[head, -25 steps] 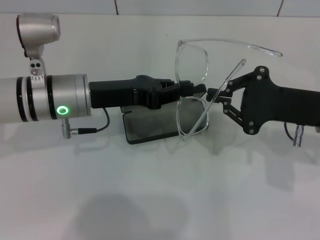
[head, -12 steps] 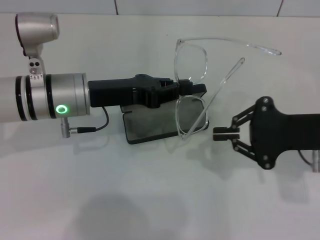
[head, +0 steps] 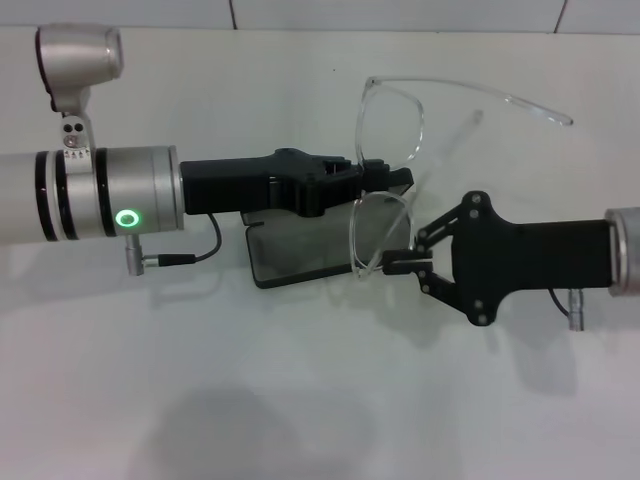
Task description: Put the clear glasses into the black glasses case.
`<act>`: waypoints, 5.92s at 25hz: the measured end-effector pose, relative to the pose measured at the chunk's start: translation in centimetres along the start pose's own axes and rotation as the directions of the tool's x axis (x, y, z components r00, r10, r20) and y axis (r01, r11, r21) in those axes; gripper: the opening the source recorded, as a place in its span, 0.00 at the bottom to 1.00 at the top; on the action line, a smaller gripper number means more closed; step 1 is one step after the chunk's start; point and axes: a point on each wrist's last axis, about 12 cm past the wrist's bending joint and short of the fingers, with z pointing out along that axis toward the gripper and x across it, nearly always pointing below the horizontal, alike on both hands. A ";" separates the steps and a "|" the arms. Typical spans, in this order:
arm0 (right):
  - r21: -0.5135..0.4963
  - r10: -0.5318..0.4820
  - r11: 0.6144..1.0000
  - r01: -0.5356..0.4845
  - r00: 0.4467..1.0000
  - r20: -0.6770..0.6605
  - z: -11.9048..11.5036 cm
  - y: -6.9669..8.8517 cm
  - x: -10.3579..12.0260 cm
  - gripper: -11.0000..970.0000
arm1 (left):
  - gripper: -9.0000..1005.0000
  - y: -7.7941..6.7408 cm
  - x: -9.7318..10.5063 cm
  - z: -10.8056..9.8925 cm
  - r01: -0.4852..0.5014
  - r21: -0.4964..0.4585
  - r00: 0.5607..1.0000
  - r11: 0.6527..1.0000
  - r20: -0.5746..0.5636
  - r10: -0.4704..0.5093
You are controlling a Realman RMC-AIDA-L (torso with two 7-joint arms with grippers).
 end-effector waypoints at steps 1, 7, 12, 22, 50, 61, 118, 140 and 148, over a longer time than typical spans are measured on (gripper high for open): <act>0.004 0.000 1.000 0.000 1.000 -0.006 0.1 -0.1 0.1 0.04 | 0.10 0.0 0.0 0.0 0.000 0.001 1.000 1.000 0.000 0.000; 0.015 0.002 1.000 -0.002 1.000 -0.005 0.5 -0.2 0.1 0.04 | 0.10 0.0 0.0 0.1 0.000 0.002 1.000 1.000 -0.002 0.000; 0.026 0.002 1.000 -0.003 0.999 0.035 0.0 -0.1 -0.4 0.04 | 0.10 0.0 0.1 0.1 0.001 0.002 1.000 1.000 -0.002 -0.001; 0.093 -0.010 0.996 0.008 1.000 0.023 0.0 -0.5 -0.2 0.04 | 0.10 -0.1 0.1 0.2 0.000 0.006 1.000 1.000 -0.009 0.000; 0.482 -0.191 0.864 0.143 0.980 0.050 -7.2 -0.4 -1.4 0.04 | 0.10 0.0 0.1 -0.2 -0.002 0.000 1.000 1.000 -0.012 0.003; 0.418 -0.262 0.877 0.237 0.965 0.004 -2.8 -5.4 -1.3 0.04 | 0.10 -0.1 0.3 0.0 -0.005 0.007 0.999 1.000 -0.032 0.005; 0.123 -0.132 0.984 0.129 0.991 0.016 -0.1 -0.6 -0.7 0.04 | 0.10 0.4 0.1 -0.9 0.006 -0.023 1.000 1.000 -0.026 -0.006; 0.224 -0.137 0.966 0.128 0.990 0.026 -2.6 -0.2 -1.1 0.04 | 0.10 1.0 0.5 -1.5 0.022 -0.085 1.000 0.996 0.002 -0.022; 0.446 -0.071 0.893 0.055 0.997 0.021 -5.5 -0.4 -0.8 0.04 | 0.10 1.2 1.9 -3.4 0.092 -0.140 0.992 0.986 0.101 -0.078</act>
